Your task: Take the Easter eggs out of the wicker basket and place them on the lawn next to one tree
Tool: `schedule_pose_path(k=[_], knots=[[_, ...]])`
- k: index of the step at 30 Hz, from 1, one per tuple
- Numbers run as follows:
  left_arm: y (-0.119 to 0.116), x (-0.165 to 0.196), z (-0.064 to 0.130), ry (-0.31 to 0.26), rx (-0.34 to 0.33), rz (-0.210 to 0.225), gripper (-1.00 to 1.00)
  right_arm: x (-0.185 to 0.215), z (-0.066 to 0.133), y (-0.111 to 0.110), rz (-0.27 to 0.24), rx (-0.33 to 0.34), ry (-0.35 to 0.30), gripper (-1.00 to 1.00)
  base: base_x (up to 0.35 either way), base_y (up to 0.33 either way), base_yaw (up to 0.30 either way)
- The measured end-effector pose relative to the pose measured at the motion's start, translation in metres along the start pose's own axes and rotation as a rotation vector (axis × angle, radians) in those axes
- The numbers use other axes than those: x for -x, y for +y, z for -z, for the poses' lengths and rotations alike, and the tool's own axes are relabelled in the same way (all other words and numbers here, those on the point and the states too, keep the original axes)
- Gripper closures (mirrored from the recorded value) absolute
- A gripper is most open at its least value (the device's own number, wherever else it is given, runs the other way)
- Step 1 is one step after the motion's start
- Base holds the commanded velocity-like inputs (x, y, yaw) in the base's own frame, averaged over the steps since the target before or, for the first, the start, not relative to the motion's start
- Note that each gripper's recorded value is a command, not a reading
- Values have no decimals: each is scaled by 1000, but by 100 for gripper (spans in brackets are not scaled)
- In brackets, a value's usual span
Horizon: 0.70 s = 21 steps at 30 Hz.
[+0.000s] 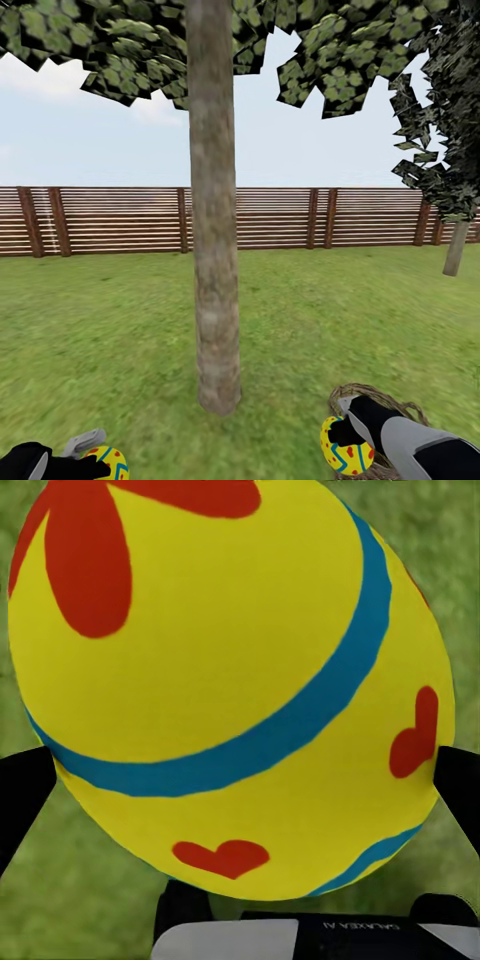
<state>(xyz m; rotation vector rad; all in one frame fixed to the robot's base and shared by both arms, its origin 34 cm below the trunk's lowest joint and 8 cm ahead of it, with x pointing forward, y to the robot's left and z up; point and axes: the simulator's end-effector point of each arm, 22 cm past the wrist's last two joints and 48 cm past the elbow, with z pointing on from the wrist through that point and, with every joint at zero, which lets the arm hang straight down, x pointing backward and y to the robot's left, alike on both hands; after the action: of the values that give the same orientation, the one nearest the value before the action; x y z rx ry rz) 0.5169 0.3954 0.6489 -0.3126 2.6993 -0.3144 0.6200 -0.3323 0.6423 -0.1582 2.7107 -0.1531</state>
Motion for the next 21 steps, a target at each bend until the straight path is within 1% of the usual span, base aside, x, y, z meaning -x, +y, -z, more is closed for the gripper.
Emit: schedule_pose_path(k=[12, 21], knots=[[-1, 3, 3, -10, -3, -2, 100, 3, 4, -4, -11, -3, -10, 100, 0, 306, -257], [-2, 6, 6, -22, -5, -3, 100, 7, 7, 0, -2, -2, -20, 100, 0, 306, -258]])
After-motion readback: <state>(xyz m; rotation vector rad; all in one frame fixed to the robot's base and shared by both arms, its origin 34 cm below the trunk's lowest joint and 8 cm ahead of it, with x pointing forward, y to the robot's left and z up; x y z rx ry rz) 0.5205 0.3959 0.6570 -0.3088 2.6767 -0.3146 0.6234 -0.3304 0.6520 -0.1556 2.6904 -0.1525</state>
